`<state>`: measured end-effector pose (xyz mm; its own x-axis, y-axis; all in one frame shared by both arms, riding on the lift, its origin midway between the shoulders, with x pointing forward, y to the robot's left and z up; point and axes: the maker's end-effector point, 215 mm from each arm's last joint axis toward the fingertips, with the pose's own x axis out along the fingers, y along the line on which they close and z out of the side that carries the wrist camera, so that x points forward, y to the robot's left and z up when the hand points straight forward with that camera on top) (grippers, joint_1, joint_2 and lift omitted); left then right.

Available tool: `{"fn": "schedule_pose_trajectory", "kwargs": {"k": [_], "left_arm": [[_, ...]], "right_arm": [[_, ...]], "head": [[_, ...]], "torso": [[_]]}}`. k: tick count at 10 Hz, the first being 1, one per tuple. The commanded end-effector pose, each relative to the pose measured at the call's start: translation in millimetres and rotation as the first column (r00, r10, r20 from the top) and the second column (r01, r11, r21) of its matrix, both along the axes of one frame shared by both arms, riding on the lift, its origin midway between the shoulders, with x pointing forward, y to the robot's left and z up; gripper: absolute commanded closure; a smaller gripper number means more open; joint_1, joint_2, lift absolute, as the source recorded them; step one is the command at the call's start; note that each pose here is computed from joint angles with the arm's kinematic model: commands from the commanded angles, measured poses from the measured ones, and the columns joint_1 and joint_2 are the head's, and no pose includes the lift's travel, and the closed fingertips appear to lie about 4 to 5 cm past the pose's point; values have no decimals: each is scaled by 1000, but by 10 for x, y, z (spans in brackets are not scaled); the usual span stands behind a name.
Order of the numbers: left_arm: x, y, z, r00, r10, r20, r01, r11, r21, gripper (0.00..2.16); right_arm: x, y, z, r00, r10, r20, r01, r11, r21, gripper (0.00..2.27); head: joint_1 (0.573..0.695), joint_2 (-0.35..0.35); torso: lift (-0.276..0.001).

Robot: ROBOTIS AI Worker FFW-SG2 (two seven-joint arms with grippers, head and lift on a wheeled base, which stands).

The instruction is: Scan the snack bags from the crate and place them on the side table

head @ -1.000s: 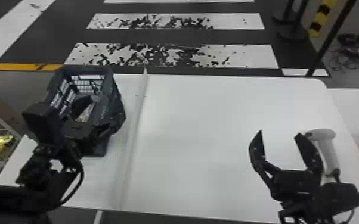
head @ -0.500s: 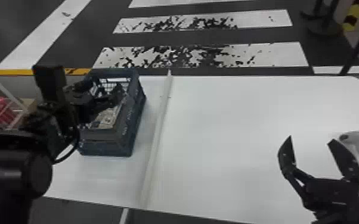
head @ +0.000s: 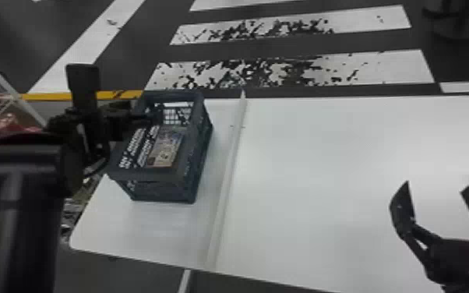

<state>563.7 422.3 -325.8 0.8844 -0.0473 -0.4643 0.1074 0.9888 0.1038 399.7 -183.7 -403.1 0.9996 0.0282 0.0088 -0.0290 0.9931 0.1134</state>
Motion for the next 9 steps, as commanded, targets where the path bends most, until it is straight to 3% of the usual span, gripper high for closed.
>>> {"fn": "schedule_pose_trajectory", "kwargs": {"k": [1,4,7,9], "left_arm": [[44,171,-82,999,4,-37,-2,999,35,140],[108,243,-429,991,-11,-131,20,998,64,140],[-18,384,-778,976,-9,-217,24,997,67,140],[-59,407,-974,963,-15,-269,44,994,102,140]], "right_arm": [[-3,2,-12,1000,1,-2,-1,1000,-1,43],[5,13,-43,1000,4,-8,-4,1000,-2,43],[86,97,-103,999,30,-24,-30,1000,-8,43],[116,146,-145,998,44,-35,-44,999,-10,43]], "head": [[695,268],[695,286],[695,296],[695,314]], "torso": [[-81],[-81],[-81],[-81]]}}
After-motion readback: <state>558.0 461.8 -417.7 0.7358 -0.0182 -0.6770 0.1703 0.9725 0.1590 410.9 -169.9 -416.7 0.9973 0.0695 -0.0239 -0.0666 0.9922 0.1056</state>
